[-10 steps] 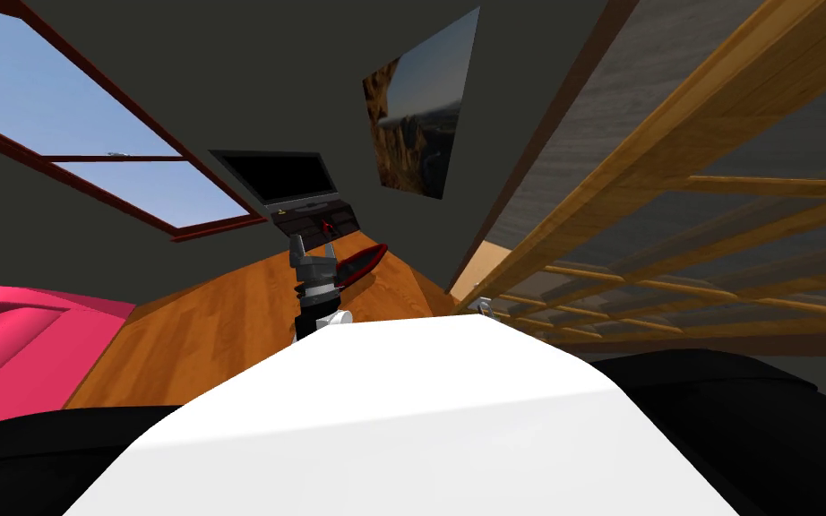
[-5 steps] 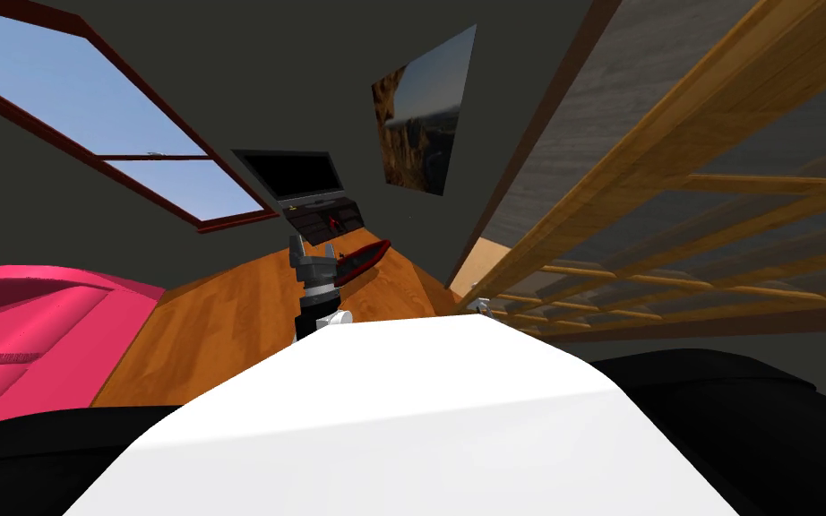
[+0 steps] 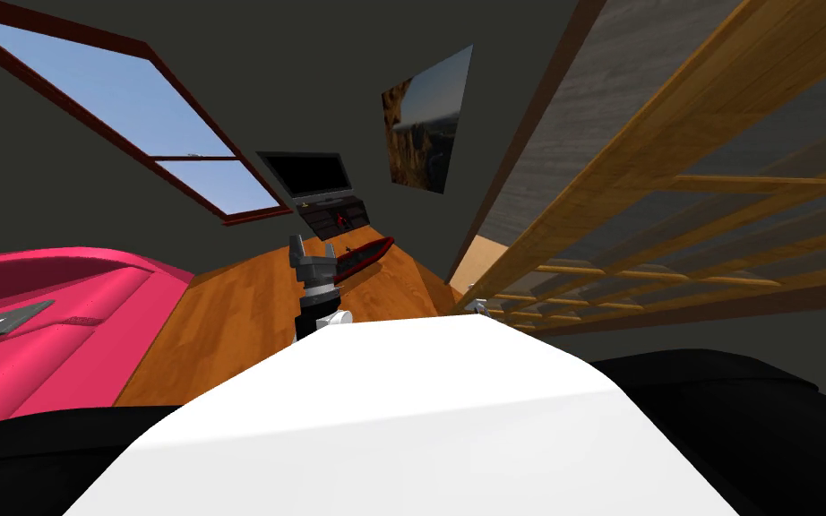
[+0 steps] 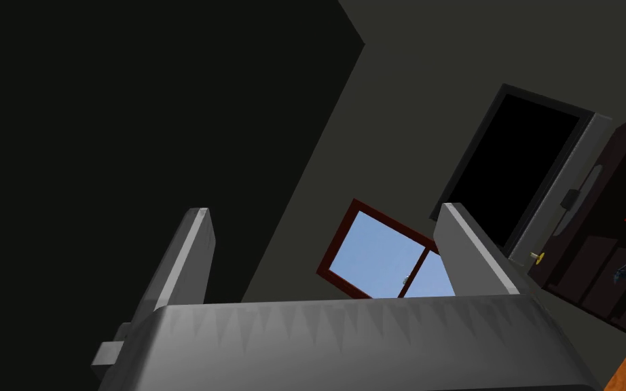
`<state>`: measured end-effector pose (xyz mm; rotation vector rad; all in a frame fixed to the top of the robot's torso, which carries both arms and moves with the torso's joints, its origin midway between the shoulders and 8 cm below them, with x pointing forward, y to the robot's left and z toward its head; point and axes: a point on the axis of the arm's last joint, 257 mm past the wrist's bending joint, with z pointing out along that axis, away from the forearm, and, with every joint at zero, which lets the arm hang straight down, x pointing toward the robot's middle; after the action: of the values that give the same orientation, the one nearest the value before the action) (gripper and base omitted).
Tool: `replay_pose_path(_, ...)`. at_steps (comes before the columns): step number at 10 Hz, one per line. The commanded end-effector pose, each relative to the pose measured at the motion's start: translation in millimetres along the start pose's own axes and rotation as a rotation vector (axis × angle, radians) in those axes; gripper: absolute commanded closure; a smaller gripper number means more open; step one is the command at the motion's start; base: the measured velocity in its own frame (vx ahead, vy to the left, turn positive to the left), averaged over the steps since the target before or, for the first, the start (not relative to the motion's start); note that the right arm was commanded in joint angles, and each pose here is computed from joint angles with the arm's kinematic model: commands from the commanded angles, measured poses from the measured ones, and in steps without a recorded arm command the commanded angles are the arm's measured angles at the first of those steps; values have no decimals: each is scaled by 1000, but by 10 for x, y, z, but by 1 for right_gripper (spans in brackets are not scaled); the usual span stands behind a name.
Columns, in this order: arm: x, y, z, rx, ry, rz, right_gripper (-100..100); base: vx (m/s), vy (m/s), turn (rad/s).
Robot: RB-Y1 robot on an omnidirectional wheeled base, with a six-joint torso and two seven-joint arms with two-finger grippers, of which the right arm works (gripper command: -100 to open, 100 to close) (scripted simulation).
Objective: Pull the door open
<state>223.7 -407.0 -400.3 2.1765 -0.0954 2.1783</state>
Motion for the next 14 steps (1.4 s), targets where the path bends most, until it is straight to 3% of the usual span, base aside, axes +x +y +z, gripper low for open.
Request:
replay_pose_path(1, 0, 0, 0, 0, 0, 0, 100, -102, -7, 19)
replay_pose_path(14, -6, 2, -61, 71, -2, 1, 100, -185, -22, 119)
